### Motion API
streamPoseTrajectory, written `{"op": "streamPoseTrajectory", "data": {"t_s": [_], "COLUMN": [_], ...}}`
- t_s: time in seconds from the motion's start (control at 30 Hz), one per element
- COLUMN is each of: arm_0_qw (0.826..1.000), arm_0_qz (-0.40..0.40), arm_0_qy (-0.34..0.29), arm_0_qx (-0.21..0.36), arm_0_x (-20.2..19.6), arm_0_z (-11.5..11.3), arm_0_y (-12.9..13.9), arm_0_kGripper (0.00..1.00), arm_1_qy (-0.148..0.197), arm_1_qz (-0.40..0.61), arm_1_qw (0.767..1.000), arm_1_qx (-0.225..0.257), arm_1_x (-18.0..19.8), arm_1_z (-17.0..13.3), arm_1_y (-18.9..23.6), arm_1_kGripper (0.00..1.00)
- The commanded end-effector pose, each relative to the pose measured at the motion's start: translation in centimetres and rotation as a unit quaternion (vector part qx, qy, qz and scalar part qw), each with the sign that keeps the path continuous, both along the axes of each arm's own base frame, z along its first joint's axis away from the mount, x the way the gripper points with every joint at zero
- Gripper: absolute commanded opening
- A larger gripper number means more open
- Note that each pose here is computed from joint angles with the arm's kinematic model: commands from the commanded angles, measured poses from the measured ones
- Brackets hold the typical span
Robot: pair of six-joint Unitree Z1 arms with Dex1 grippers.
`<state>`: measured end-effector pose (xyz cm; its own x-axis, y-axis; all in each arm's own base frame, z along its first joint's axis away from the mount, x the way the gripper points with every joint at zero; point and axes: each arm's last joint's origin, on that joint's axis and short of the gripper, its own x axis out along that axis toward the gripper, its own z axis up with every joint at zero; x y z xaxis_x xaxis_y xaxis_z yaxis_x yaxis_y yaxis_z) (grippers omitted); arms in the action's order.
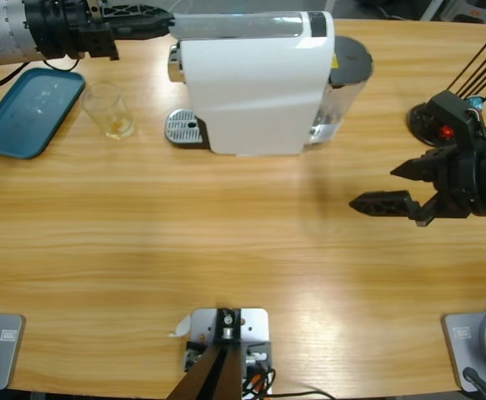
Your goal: Pour coffee
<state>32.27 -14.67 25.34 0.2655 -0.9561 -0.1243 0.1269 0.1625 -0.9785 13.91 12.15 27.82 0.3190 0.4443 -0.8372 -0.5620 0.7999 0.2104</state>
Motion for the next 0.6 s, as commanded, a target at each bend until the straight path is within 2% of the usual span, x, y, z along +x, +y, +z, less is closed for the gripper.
{"op": "streamPoseTrajectory", "data": {"t_s": [0.03,0.17,0.6], "arm_0_qw": [1.000,1.000,0.999], "arm_0_qz": [-0.014,-0.013,-0.014], "arm_0_qy": [0.011,0.003,0.000], "arm_0_qx": [-0.010,-0.022,-0.037], "arm_0_x": [0.1,0.1,0.4], "arm_0_z": [-0.9,0.2,1.1], "arm_0_y": [-0.5,-0.5,-0.7], "arm_0_kGripper": [0.000,0.000,0.000], "arm_1_qy": [0.014,0.013,0.012], "arm_1_qz": [-0.002,-0.002,-0.002], "arm_1_qw": [1.000,1.000,1.000], "arm_1_qx": [-0.008,-0.007,-0.006], "arm_1_x": [0.3,0.3,0.2], "arm_1_z": [-0.5,-0.5,-0.4], "arm_1_y": [0.1,0.1,0.0], "arm_1_kGripper": [0.964,0.964,0.964]}}
